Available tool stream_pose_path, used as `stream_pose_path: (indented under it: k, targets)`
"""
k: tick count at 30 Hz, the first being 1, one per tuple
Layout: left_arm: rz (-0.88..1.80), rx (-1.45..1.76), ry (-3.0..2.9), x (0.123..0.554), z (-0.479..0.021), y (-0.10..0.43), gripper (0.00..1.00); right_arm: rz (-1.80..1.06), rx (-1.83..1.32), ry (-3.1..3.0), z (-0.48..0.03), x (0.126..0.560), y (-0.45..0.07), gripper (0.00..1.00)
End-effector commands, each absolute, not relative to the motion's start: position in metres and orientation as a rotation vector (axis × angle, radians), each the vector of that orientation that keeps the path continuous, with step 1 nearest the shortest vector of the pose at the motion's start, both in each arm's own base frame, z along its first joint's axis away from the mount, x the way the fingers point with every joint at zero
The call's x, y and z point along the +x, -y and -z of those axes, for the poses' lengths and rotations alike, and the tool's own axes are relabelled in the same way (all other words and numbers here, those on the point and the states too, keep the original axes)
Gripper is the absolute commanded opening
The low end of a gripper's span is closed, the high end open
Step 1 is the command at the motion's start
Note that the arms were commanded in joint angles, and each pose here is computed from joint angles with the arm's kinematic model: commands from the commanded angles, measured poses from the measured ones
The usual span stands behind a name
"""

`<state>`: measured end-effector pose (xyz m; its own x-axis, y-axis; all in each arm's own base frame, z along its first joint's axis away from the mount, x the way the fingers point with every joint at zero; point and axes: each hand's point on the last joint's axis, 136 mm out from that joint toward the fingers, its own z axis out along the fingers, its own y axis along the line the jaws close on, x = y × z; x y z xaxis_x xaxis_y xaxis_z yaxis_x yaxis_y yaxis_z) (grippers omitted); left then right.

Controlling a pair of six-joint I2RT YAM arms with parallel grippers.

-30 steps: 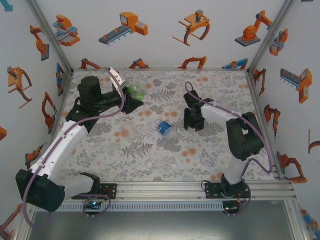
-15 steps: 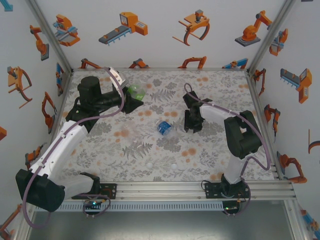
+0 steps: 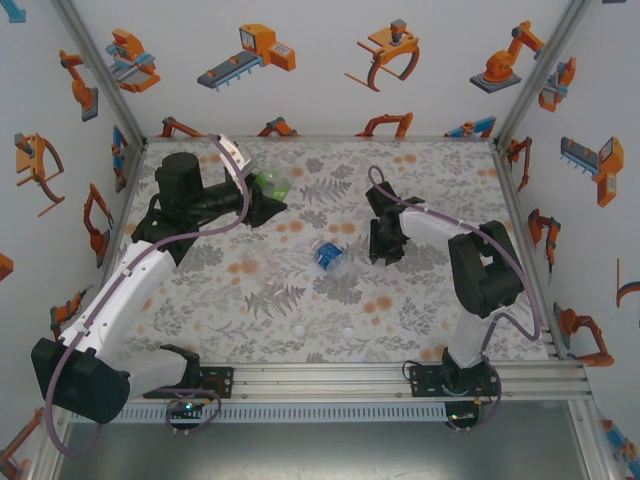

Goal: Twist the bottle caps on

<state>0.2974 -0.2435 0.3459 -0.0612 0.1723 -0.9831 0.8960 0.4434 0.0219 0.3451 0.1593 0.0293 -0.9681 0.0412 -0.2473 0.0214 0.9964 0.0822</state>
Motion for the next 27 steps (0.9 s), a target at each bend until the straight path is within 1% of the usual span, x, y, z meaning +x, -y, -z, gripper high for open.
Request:
stream_pose_path:
  k: [1, 8, 14, 16, 18, 21, 24, 27]
  targets:
    - [0.776, 1.014, -1.515, 0.296, -0.343, 0.248, 0.00, -0.145, 0.047, -2.854, -0.045, 0.347, -0.162, 0.31]
    - [0.759, 1.140, -1.569, 0.290, -0.321, 0.261, 0.00, -0.277, -0.108, -2.698, -0.104, 0.348, -0.170, 0.28]
    - [0.745, 1.253, -1.598, 0.280, -0.304, 0.264, 0.03, -0.499, -0.388, -2.439, -0.187, 0.339, -0.197, 0.26]
    - [0.743, 1.303, -1.612, 0.274, -0.298, 0.266, 0.03, -0.579, -0.487, -2.319, -0.221, 0.332, -0.207, 0.26]
    - [0.741, 1.358, -1.622, 0.270, -0.292, 0.268, 0.00, -0.659, -0.609, -2.200, -0.255, 0.321, -0.219, 0.26]
    - [0.747, 1.448, -1.594, 0.257, -0.284, 0.271, 0.00, -0.762, -0.745, -2.023, -0.299, 0.304, -0.233, 0.26]
    - [0.764, 1.504, -1.542, 0.244, -0.283, 0.275, 0.00, -0.837, -0.841, -1.845, -0.336, 0.286, -0.242, 0.26]
    - [0.796, 1.564, -1.475, 0.230, -0.282, 0.277, 0.00, -0.925, -0.962, -1.689, -0.362, 0.262, -0.252, 0.24]
